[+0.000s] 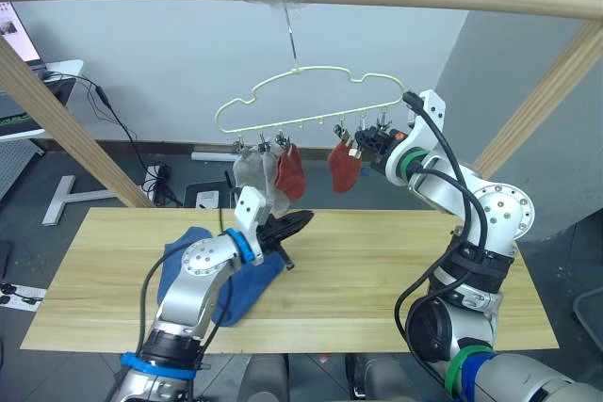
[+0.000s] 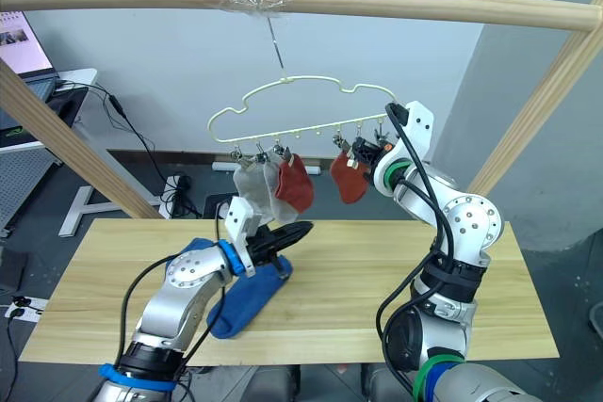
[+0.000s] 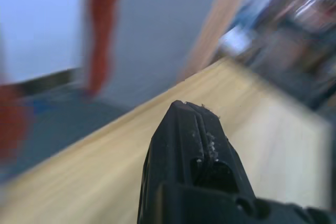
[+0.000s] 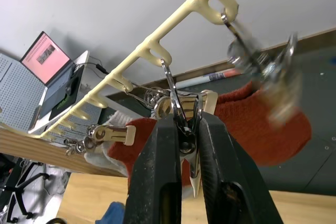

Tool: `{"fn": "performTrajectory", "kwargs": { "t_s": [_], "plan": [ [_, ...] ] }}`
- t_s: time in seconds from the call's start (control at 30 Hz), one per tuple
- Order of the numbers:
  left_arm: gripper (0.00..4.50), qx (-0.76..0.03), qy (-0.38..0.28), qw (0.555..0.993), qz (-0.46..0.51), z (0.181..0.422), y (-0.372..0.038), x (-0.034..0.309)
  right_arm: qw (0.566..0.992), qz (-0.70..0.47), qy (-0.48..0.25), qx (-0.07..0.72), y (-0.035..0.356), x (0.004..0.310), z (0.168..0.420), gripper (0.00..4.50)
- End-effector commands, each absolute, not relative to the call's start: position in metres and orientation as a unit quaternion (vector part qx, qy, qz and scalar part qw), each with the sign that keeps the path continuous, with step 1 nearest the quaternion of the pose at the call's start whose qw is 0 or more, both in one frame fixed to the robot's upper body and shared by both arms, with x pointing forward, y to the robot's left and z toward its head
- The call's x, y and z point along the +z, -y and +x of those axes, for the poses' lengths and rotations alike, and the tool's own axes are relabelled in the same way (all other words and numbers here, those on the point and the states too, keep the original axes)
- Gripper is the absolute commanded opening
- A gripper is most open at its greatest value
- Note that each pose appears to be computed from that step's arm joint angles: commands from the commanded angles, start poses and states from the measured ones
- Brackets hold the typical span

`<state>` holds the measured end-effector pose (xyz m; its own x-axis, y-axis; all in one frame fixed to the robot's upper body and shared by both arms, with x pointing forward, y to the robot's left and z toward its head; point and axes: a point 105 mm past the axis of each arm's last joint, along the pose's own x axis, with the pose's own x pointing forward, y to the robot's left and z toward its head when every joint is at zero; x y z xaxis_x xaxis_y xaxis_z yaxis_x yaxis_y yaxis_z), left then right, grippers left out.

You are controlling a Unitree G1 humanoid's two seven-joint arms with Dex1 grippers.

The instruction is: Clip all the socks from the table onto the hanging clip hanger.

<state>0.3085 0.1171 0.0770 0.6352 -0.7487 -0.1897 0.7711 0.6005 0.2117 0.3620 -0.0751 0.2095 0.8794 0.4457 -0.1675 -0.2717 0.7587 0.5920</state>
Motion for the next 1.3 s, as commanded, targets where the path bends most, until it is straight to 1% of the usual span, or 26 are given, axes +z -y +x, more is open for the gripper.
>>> {"fn": "performTrajectory", "kwargs": {
  "t_s": [0.03,0.1,0.23,0.33,0.4,0.43,0.53,0.6,0.7,0.8,0.87,0.97,1.07,1.17,1.23,1.3],
  "plan": [
    [0.92,-0.409,-0.100,0.889,0.181,0.304,-0.140,0.048,0.928,0.287,-0.142,0.191,0.074,0.211,0.359,0.14],
    [1.54,-0.405,-0.125,0.884,0.197,0.303,-0.148,0.037,0.927,0.289,-0.143,0.192,0.072,0.210,0.359,0.14],
    [2.78,-0.389,-0.151,0.880,0.228,0.303,-0.156,0.025,0.927,0.289,-0.142,0.190,0.072,0.210,0.359,0.14],
    [3.74,-0.388,-0.183,0.874,0.227,0.300,-0.158,0.013,0.928,0.287,-0.143,0.189,0.073,0.208,0.359,0.14],
    [4.29,-0.393,-0.189,0.872,0.224,0.298,-0.156,0.009,0.928,0.288,-0.143,0.188,0.073,0.208,0.359,0.14],
    [4.49,-0.394,-0.190,0.871,0.224,0.297,-0.155,0.009,0.928,0.288,-0.142,0.188,0.073,0.208,0.359,0.14],
    [4.49,-0.380,-0.200,0.873,0.230,0.301,-0.155,-0.002,0.929,0.286,-0.143,0.187,0.073,0.208,0.359,0.14],
    [4.49,-0.362,-0.218,0.874,0.238,0.305,-0.160,-0.014,0.930,0.283,-0.144,0.185,0.074,0.206,0.359,0.14],
    [4.49,-0.333,-0.236,0.877,0.252,0.309,-0.171,-0.023,0.930,0.283,-0.144,0.183,0.075,0.206,0.358,0.14],
    [4.49,-0.349,-0.297,0.865,0.205,0.293,-0.174,-0.039,0.931,0.282,-0.143,0.179,0.077,0.205,0.358,0.14],
    [4.09,-0.349,-0.324,0.859,0.189,0.287,-0.177,-0.045,0.932,0.283,-0.143,0.176,0.078,0.204,0.358,0.14],
    [3.30,-0.361,-0.322,0.860,0.161,0.287,-0.172,-0.038,0.932,0.284,-0.142,0.176,0.078,0.204,0.358,0.14],
    [2.38,-0.378,-0.315,0.862,0.118,0.286,-0.162,-0.027,0.932,0.284,-0.141,0.175,0.079,0.204,0.358,0.14],
    [1.45,-0.394,-0.313,0.859,0.101,0.282,-0.157,-0.023,0.933,0.283,-0.141,0.174,0.080,0.204,0.359,0.14],
    [0.88,-0.403,-0.302,0.860,0.082,0.282,-0.151,-0.019,0.933,0.283,-0.141,0.174,0.080,0.204,0.359,0.14],
    [0.21,-0.411,-0.291,0.861,0.075,0.283,-0.147,-0.014,0.933,0.283,-0.141,0.174,0.081,0.204,0.359,0.14]
  ]
}}
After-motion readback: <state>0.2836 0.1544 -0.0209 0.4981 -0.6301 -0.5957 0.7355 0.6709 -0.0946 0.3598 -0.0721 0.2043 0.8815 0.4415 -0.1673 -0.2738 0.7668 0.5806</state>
